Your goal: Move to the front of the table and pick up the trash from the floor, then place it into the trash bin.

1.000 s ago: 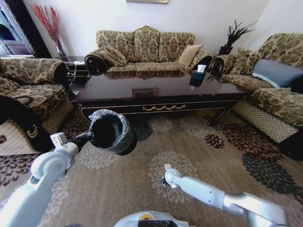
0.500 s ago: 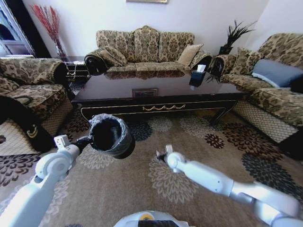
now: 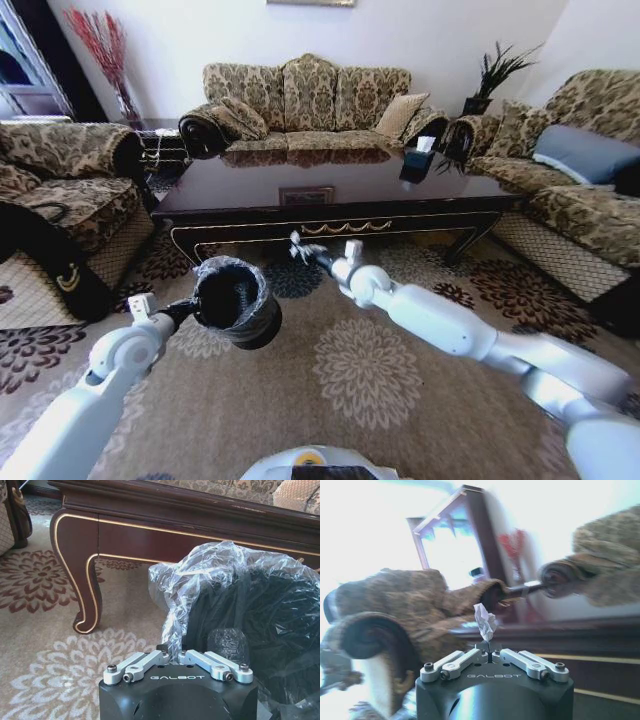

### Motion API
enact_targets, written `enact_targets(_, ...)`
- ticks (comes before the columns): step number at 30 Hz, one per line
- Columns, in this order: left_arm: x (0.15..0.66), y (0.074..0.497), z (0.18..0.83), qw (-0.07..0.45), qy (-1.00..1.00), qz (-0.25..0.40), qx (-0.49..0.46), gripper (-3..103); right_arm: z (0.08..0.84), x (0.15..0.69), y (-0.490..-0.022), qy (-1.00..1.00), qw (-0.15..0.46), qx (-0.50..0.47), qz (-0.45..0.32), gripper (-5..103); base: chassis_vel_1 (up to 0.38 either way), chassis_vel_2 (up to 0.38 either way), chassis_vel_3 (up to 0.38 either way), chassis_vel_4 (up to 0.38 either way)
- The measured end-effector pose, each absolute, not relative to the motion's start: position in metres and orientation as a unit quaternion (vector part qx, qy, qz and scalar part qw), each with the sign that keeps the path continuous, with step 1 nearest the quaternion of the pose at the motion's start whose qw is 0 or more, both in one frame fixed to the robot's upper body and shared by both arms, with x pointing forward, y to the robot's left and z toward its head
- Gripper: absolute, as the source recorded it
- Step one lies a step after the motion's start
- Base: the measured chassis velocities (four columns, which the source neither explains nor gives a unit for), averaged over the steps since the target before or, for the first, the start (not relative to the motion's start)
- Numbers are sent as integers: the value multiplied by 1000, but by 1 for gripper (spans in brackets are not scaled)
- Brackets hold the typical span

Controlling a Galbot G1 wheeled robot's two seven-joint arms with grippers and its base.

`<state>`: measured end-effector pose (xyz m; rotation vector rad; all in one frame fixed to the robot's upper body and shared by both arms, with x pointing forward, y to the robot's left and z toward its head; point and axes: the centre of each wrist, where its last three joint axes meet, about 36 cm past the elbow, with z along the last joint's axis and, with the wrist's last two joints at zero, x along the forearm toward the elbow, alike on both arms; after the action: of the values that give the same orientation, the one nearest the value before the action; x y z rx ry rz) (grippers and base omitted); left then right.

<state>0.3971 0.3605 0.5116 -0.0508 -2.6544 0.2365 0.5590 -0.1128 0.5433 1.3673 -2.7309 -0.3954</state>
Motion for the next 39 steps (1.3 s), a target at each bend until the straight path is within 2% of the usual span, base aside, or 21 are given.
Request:
enact_targets(4,398,360,513,234,-968,89,-21,3,549,550,-86,-859,18,498,-120,0,0,0,0,0)
enact_targets(9,399,360,515,232,-968,89,-23,3,539,540,-61,-826,16,559,-70,0,0,0,0,0)
enact_targets(15,399,360,519,228,-969,92,-25,3,524,535,-47,-817,22,574,-42,0,0,0,0,0)
enact_targets(16,398,361,520,227,-969,92,-26,3,521,535,-47,-819,24,573,-39,-3,0,0,0,0)
enact_targets(18,398,361,522,226,-969,93,-27,3,518,535,-49,-821,26,569,-36,7,0,0,0,0)
enact_targets(19,398,361,522,226,-969,93,-27,3,518,535,-49,-821,26,569,-36,7,0,0,0,0)
enact_targets(21,398,360,522,225,-970,94,-28,3,516,537,-55,-825,28,563,-31,17,0,0,0,0)
enact_targets(22,398,360,522,225,-970,94,-28,3,516,537,-55,-825,28,563,-31,17,0,0,0,0)
enact_targets(24,397,358,522,224,-969,96,-31,3,516,538,-60,-828,27,559,-30,28,0,0,0,0)
enact_targets(25,397,358,522,224,-969,96,-31,3,516,538,-60,-828,27,559,-30,28,0,0,0,0)
enact_targets(27,397,357,522,223,-969,97,-32,3,516,539,-64,-830,26,556,-27,39,0,0,0,0)
enact_targets(28,397,357,522,223,-969,97,-32,3,516,539,-64,-830,26,556,-27,39,0,0,0,0)
enact_targets(32,394,358,518,229,-968,95,-28,3,516,540,-79,-838,21,545,-31,61,0,0,0,0)
enact_targets(34,393,358,518,229,-968,95,-27,3,516,541,-83,-839,19,543,-29,61,0,0,0,0)
enact_targets(36,392,359,518,230,-968,93,-26,3,516,542,-90,-841,14,540,-29,72,0,0,0,0)
enact_targets(37,391,360,518,230,-968,92,-25,3,518,542,-93,-844,11,535,-31,72,0,0,0,0)
enact_targets(38,389,360,517,233,-968,90,-22,3,522,545,-98,-854,6,518,-38,82,0,0,0,0)
enact_targets(39,389,360,517,233,-968,90,-22,3,522,545,-98,-854,6,518,-38,82,0,0,0,0)
